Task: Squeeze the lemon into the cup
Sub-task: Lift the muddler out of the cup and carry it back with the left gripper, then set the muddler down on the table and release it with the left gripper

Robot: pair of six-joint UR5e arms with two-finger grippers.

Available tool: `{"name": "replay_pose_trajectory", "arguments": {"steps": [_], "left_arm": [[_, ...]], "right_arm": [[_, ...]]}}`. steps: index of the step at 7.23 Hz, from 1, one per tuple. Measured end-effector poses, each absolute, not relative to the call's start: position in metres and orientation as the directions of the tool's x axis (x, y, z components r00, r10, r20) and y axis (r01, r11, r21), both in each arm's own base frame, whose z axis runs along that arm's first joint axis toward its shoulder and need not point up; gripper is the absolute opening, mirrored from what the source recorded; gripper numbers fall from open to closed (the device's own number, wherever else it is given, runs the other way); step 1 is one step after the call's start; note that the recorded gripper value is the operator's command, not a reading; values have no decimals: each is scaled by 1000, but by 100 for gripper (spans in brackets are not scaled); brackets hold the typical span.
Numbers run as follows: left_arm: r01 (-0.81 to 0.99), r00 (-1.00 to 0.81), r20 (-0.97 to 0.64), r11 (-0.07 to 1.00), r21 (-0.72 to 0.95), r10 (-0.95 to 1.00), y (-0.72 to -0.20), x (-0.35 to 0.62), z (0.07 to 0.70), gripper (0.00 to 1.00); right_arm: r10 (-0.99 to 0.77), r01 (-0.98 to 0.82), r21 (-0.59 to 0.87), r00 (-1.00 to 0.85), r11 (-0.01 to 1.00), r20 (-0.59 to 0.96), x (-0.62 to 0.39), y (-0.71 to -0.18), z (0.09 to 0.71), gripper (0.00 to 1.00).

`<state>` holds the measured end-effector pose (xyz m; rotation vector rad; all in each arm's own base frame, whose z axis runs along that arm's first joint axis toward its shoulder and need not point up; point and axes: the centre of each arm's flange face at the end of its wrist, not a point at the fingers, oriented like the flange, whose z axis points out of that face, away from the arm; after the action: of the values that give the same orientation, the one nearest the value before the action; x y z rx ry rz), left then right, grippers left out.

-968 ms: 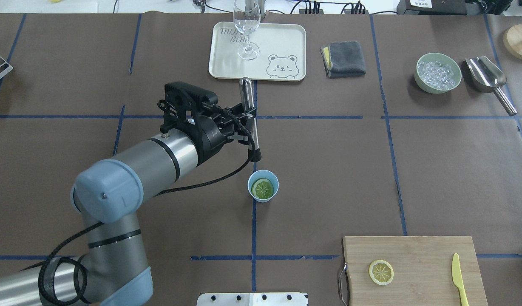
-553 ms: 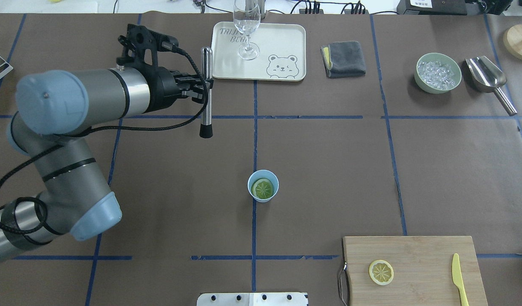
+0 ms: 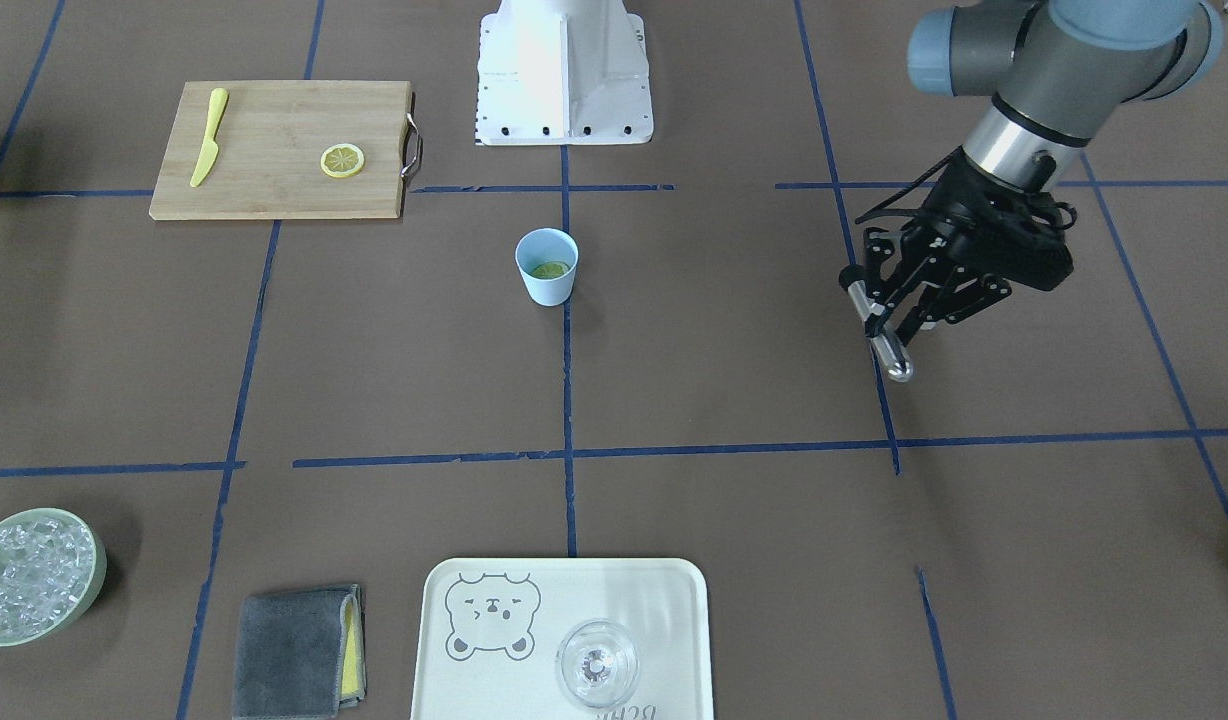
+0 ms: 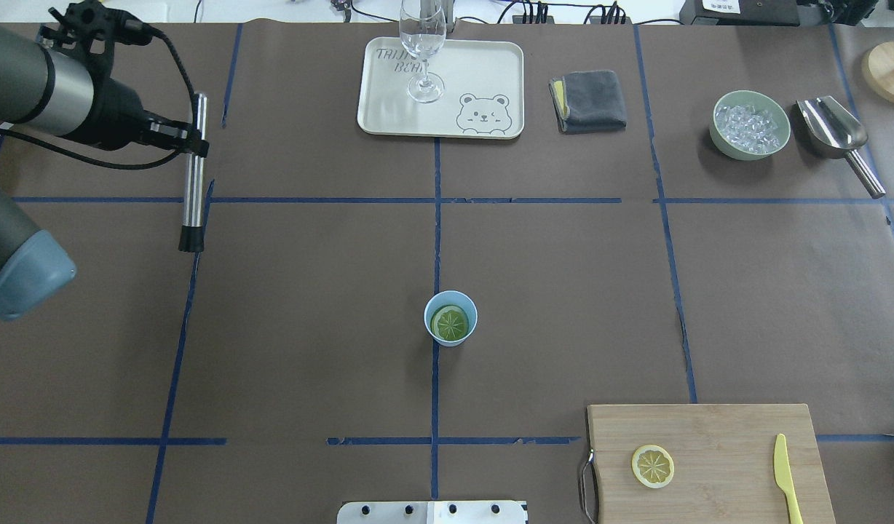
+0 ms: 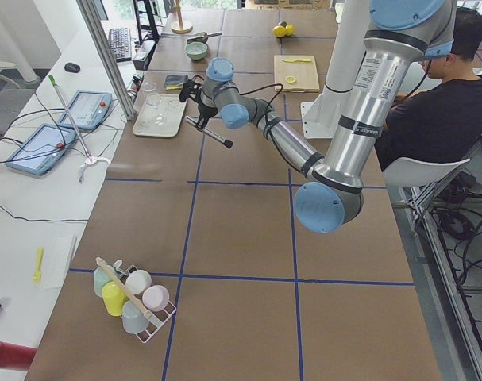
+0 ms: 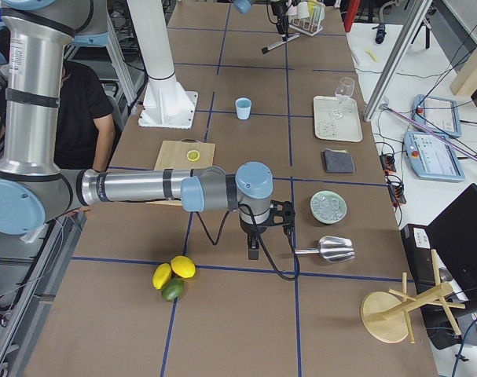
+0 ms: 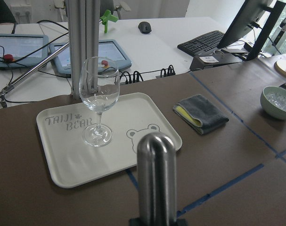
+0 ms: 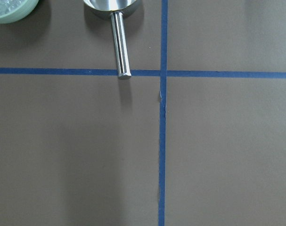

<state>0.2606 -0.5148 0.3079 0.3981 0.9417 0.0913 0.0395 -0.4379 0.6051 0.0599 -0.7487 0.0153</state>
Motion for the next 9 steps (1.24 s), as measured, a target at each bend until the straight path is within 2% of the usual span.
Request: {"name": "replay_pose_trajectory", "arguments": {"steps": [2, 4, 6, 9], "left_arm": [[44, 681, -723, 978, 202, 118, -509, 250, 368, 0], [-75, 776, -622, 995, 72, 103, -506, 253, 417, 0], [-160, 814, -567, 987, -12, 125, -520, 276, 461, 0], [-201, 796, -593, 977, -68, 122, -534, 311, 505, 0]], "right_arm": [[-21, -34, 68, 732, 997, 681, 37, -446, 597, 100], [-27, -33, 75, 732, 997, 681, 36, -449, 595, 100], [-30, -32, 79, 731, 996, 681, 36, -450, 593, 100], [-34, -31, 84, 732, 996, 681, 36, -450, 591, 100]]}}
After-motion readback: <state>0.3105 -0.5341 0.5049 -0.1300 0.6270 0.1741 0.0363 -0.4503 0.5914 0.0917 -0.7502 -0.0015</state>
